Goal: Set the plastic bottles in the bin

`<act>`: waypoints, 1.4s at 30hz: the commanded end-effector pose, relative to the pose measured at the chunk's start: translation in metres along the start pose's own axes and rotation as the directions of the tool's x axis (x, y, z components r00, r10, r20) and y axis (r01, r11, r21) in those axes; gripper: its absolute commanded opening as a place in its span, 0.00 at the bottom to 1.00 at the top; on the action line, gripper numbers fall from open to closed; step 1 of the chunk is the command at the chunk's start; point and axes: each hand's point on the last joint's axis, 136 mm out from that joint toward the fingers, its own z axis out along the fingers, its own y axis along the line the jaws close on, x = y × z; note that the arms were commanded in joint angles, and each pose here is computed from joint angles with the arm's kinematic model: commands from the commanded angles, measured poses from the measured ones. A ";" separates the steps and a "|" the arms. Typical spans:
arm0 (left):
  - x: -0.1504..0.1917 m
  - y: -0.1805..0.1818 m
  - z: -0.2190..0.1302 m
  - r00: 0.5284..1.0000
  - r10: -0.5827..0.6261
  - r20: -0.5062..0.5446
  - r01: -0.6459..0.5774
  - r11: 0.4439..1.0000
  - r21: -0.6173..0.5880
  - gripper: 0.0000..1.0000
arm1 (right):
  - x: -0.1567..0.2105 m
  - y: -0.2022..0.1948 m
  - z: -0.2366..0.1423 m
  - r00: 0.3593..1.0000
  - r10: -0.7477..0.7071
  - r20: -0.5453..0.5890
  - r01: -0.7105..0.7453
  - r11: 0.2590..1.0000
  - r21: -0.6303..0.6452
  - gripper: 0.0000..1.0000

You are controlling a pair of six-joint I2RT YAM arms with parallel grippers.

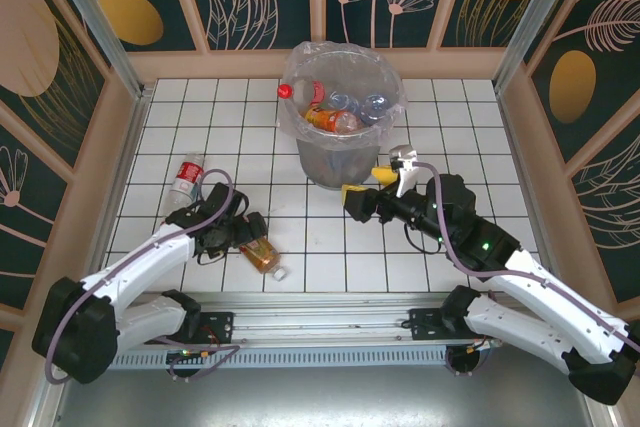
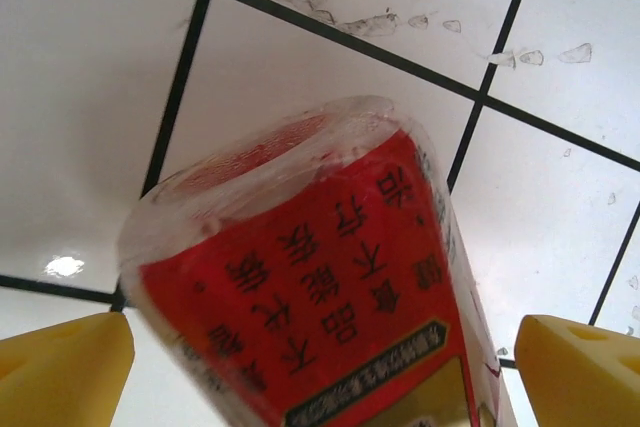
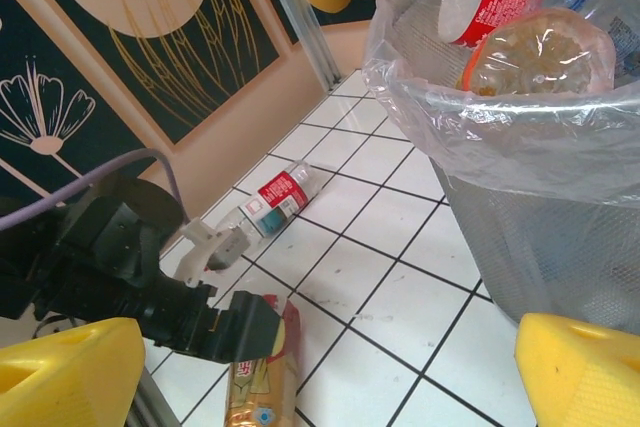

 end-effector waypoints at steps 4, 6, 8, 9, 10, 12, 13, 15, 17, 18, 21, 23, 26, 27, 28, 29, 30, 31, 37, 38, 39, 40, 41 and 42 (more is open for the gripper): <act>-0.012 -0.023 0.012 1.000 0.017 0.018 -0.018 0.998 0.065 0.90 | 0.006 -0.006 -0.003 1.000 0.026 0.003 -0.026 0.999 0.027 0.96; -0.015 -0.028 0.015 0.999 0.025 0.021 -0.027 0.997 0.072 0.86 | 0.008 -0.008 -0.002 1.000 0.031 -0.001 -0.031 0.999 0.029 0.96; -0.018 -0.032 0.017 0.999 0.031 0.024 -0.033 0.996 0.080 0.84 | 0.011 -0.009 -0.001 0.999 0.038 -0.004 -0.037 0.999 0.031 0.96; -0.019 -0.034 0.018 0.999 0.031 0.026 -0.033 0.996 0.086 0.81 | 0.012 -0.009 0.000 0.999 0.040 -0.007 -0.040 0.999 0.031 0.96; -0.020 -0.036 0.018 0.999 0.035 0.031 -0.038 0.995 0.091 0.80 | 0.012 -0.009 0.000 0.999 0.042 -0.007 -0.041 0.999 0.030 0.96; -0.023 -0.039 0.018 0.998 0.040 0.044 -0.044 0.994 0.101 0.78 | 0.014 -0.010 0.001 0.999 0.047 -0.010 -0.047 0.998 0.032 0.96; -0.025 -0.041 0.017 0.998 0.041 0.052 -0.047 0.993 0.110 0.76 | 0.016 -0.011 0.002 0.999 0.048 -0.012 -0.048 0.998 0.034 0.96; -0.029 -0.046 0.014 0.997 0.044 0.069 -0.053 0.990 0.132 0.73 | 0.019 -0.013 0.003 0.999 0.050 -0.017 -0.049 0.998 0.041 0.96; -0.034 -0.057 0.006 0.994 0.044 0.098 -0.062 0.980 0.187 0.69 | 0.026 -0.017 0.006 0.998 0.049 -0.027 -0.047 0.998 0.051 0.96; -0.036 -0.063 0.002 0.993 0.041 0.111 -0.065 0.974 0.219 0.68 | 0.029 -0.019 0.007 0.998 0.050 -0.033 -0.048 0.997 0.055 0.96; -0.043 -0.083 -0.016 0.987 0.045 0.153 -0.093 0.942 0.323 0.65 | 0.037 -0.018 0.012 0.996 0.065 -0.054 -0.063 0.997 0.039 0.95; -0.044 -0.097 -0.030 0.982 0.052 0.179 -0.121 0.910 0.397 0.65 | 0.042 -0.012 0.016 0.994 0.077 -0.071 -0.077 0.997 0.004 0.95; -0.047 -0.116 -0.056 0.971 0.060 0.230 -0.171 0.848 0.502 0.65 | 0.049 -0.001 0.023 0.989 0.092 -0.112 -0.099 0.993 -0.064 0.95; -0.049 -0.121 -0.064 0.967 0.058 0.247 -0.184 0.828 0.529 0.65 | 0.052 0.003 0.026 0.987 0.095 -0.131 -0.107 0.991 -0.084 0.95; -0.049 -0.125 -0.071 0.965 0.058 0.258 -0.197 0.808 0.556 0.65 | 0.054 0.006 0.030 0.984 0.103 -0.144 -0.118 0.988 -0.103 0.95; -0.048 -0.130 -0.078 0.962 0.057 0.268 -0.209 0.786 0.581 0.65 | 0.056 0.008 0.033 0.982 0.111 -0.156 -0.130 0.985 -0.115 0.95; -0.049 -0.134 -0.085 0.959 0.049 0.279 -0.215 0.767 0.605 0.65 | 0.058 0.011 0.037 0.978 0.123 -0.168 -0.146 0.981 -0.129 0.95; -0.048 -0.137 -0.091 0.958 0.046 0.284 -0.222 0.745 0.629 0.65 | 0.060 0.013 0.041 0.974 0.135 -0.183 -0.162 0.977 -0.141 0.95; -0.045 -0.153 -0.118 0.950 0.017 0.310 -0.251 0.632 0.734 0.66 | 0.064 0.025 0.066 0.954 0.183 -0.238 -0.229 0.956 -0.184 0.95; -0.045 -0.154 -0.119 0.950 0.019 0.312 -0.255 0.622 0.740 0.66 | 0.065 0.027 0.069 0.951 0.185 -0.249 -0.236 0.952 -0.195 0.95; -0.045 -0.155 -0.120 0.950 0.017 0.311 -0.255 0.618 0.744 0.66 | 0.066 0.030 0.073 0.949 0.184 -0.257 -0.241 0.948 -0.210 0.95; -0.044 -0.155 -0.121 0.950 0.016 0.311 -0.255 0.615 0.747 0.66 | 0.067 0.033 0.077 0.946 0.185 -0.267 -0.246 0.944 -0.219 0.95; -0.044 -0.156 -0.121 0.951 0.017 0.310 -0.256 0.609 0.751 0.65 | 0.069 0.035 0.081 0.943 0.185 -0.275 -0.249 0.943 -0.222 0.95; -0.044 -0.157 -0.123 0.951 0.017 0.310 -0.258 0.598 0.759 0.65 | 0.070 0.037 0.085 0.941 0.182 -0.285 -0.250 0.942 -0.225 0.95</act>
